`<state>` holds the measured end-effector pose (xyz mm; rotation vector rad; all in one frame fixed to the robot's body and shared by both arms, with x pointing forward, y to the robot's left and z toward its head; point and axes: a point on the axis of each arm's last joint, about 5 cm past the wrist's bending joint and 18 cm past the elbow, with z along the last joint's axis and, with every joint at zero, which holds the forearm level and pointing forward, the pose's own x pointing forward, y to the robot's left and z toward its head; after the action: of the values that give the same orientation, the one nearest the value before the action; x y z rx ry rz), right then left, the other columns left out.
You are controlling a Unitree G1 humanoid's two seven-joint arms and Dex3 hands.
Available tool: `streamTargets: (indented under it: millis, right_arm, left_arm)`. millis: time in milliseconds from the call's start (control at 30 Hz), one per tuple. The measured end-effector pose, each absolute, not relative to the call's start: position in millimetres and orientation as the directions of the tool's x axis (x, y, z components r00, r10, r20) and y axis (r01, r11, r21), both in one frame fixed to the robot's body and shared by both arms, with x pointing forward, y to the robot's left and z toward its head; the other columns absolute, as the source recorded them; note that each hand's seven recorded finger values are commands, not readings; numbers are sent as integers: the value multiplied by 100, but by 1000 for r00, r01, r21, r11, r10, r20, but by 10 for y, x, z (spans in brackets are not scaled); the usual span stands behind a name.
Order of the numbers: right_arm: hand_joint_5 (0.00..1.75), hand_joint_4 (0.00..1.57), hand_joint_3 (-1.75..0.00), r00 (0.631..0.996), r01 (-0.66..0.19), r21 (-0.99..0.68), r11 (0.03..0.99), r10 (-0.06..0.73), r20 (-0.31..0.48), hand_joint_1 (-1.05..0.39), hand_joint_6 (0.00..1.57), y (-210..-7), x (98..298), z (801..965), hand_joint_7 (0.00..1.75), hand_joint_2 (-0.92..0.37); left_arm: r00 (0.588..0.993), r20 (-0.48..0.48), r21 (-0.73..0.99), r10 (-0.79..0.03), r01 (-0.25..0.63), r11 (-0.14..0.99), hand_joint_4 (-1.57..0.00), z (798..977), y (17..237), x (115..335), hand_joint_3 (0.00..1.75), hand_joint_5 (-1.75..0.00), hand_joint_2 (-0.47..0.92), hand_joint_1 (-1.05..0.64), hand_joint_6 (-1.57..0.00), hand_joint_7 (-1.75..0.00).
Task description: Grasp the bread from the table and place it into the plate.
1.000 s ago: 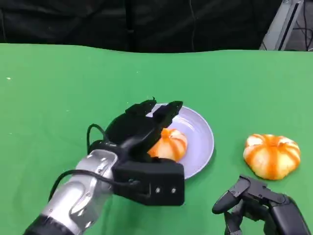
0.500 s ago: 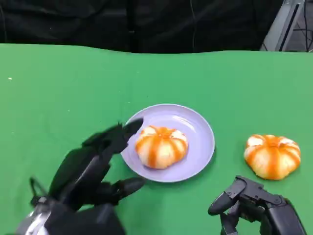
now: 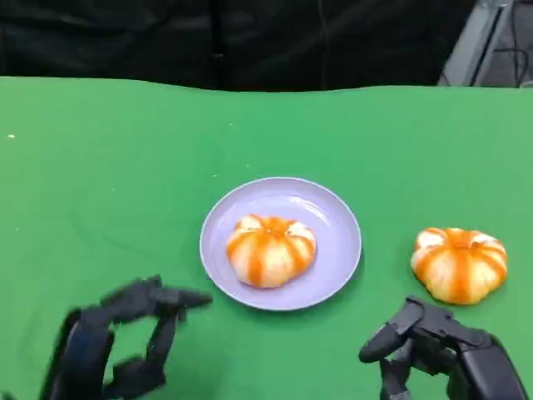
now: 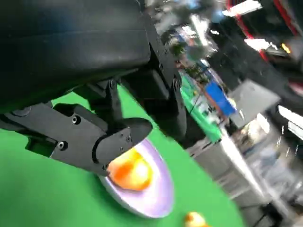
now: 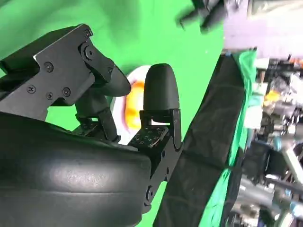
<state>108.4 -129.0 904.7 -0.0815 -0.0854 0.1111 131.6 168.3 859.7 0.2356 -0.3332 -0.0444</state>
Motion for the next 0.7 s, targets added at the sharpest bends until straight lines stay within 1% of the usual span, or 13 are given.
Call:
streamTargets:
  millis: [67,100,367,467,533,700]
  right_arm:
    - [170,69,-124,990,-107,-90,990,115,80,3,70,-1300,1089,9048,137,-48]
    - [170,69,-124,989,-111,-92,990,119,83,3,70,-1301,1094,9051,137,-47]
    - [170,70,-123,990,-110,-100,989,119,81,2,72,-1325,1099,9049,136,-46]
    - [170,70,-123,989,-112,-101,989,120,81,2,72,-1326,1100,9049,136,-46]
    - [169,69,-123,989,-112,-101,989,120,81,1,72,-1326,1101,9049,136,-46]
    - [169,69,-122,989,-113,-104,988,122,81,1,72,-1329,1100,9042,136,-47]
  left_arm:
    - [956,284,199,-66,9,980,-84,8570,1675,1259,130,-169,46,-13,-81,-147]
    - [957,283,185,-65,12,983,-84,8571,1671,1255,129,-169,46,-13,-82,-148]
    - [949,308,112,-72,39,993,-80,8610,1620,1334,121,-172,52,-12,-78,-150]
    - [949,307,108,-65,33,994,-80,8613,1629,1344,120,-172,53,-12,-78,-150]
    - [950,305,105,-64,34,994,-79,8613,1633,1347,121,-172,50,-14,-77,-152]
    - [958,285,77,-40,19,997,-79,8603,1630,1355,122,-172,49,-15,-77,-153]
